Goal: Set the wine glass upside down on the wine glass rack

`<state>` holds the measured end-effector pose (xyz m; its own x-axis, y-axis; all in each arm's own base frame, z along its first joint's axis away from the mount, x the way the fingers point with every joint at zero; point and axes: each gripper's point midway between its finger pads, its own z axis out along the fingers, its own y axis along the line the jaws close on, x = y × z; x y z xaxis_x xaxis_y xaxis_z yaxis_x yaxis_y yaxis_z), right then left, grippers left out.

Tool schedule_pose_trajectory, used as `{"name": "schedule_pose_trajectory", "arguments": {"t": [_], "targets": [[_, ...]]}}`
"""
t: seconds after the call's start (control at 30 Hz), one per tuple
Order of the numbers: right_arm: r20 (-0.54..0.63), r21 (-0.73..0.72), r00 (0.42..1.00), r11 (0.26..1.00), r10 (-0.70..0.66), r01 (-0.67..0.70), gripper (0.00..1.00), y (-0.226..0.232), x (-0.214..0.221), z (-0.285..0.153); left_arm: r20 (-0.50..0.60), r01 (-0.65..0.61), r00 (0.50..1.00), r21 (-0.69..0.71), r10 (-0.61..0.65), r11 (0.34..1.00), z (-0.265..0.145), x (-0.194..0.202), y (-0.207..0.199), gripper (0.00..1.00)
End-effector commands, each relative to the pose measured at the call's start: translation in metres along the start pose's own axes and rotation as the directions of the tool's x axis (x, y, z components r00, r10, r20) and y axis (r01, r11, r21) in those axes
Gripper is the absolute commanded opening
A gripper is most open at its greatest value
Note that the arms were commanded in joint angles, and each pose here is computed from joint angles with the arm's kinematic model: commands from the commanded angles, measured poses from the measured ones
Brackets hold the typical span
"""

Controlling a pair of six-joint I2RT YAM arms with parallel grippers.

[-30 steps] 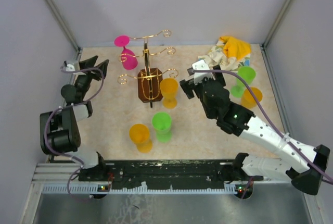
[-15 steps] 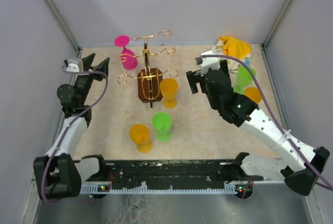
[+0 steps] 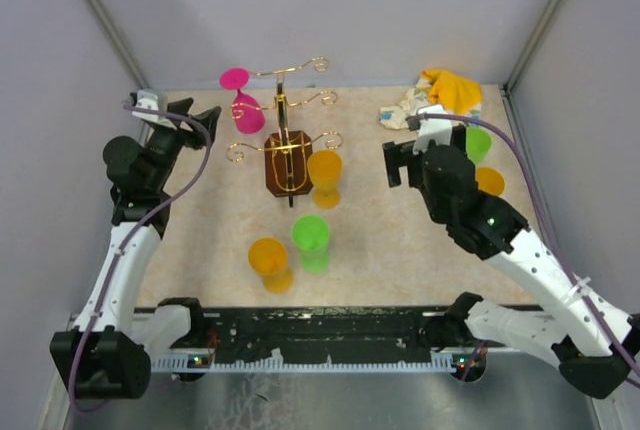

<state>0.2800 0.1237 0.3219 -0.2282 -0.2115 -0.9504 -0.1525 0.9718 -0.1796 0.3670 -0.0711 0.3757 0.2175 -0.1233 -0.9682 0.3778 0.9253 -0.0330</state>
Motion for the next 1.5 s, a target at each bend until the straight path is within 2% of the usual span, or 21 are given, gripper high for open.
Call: {"name": "schedule_pose_trajectory", "arguments": {"t": [0.0, 0.17, 0.33, 0.53, 0.73, 0.83, 0.97, 1.17, 1.3, 1.47], "targets": [[0.099, 0.069, 0.991, 0.993, 0.093, -0.100, 0.99, -0.024, -0.014, -0.017, -0.029, 0.070, 0.997, 0.092, -0.068, 0.993, -0.005, -0.021, -0.027, 0.72], [0.129, 0.152, 0.980, 0.973, 0.154, -0.173, 0.99, -0.046, -0.012, -0.028, -0.041, 0.167, 0.986, 0.198, -0.162, 0.966, -0.012, -0.039, -0.056, 0.71], [0.002, 0.177, 0.994, 0.978, 0.112, -0.111, 0.99, -0.046, -0.001, -0.019, -0.083, 0.219, 0.975, 0.241, -0.205, 0.946, -0.011, -0.041, -0.078, 0.70], [-0.061, 0.064, 0.984, 0.984, 0.168, -0.164, 0.99, -0.047, -0.004, 0.020, -0.103, 0.220, 0.975, 0.266, -0.199, 0.939, -0.001, -0.040, -0.090, 0.70], [-0.145, 0.129, 0.964, 0.970, 0.222, -0.204, 0.96, -0.096, 0.017, 0.061, -0.104, 0.212, 0.976, 0.258, -0.192, 0.942, 0.002, -0.041, -0.091, 0.70], [-0.170, 0.190, 0.958, 0.962, 0.230, -0.197, 0.89, -0.118, 0.031, 0.074, -0.105, 0.203, 0.978, 0.255, -0.182, 0.945, 0.002, -0.042, -0.091, 0.70], [-0.174, 0.181, 0.945, 0.953, 0.276, -0.245, 0.75, -0.126, 0.043, 0.094, -0.109, 0.206, 0.977, 0.260, -0.183, 0.943, 0.002, -0.041, -0.094, 0.70], [-0.242, 0.170, 0.944, 0.968, 0.223, -0.185, 0.51, -0.127, 0.061, 0.125, -0.123, 0.200, 0.977, 0.247, -0.174, 0.948, 0.001, -0.032, -0.092, 0.70], [-0.251, 0.164, 0.947, 0.973, 0.201, -0.163, 0.48, -0.127, 0.070, 0.141, -0.129, 0.202, 0.976, 0.245, -0.174, 0.948, 0.000, -0.030, -0.092, 0.70], [-0.307, 0.201, 0.931, 0.969, 0.199, -0.141, 0.40, -0.132, 0.088, 0.151, -0.134, 0.203, 0.975, 0.241, -0.175, 0.949, 0.001, -0.027, -0.091, 0.70]]}}
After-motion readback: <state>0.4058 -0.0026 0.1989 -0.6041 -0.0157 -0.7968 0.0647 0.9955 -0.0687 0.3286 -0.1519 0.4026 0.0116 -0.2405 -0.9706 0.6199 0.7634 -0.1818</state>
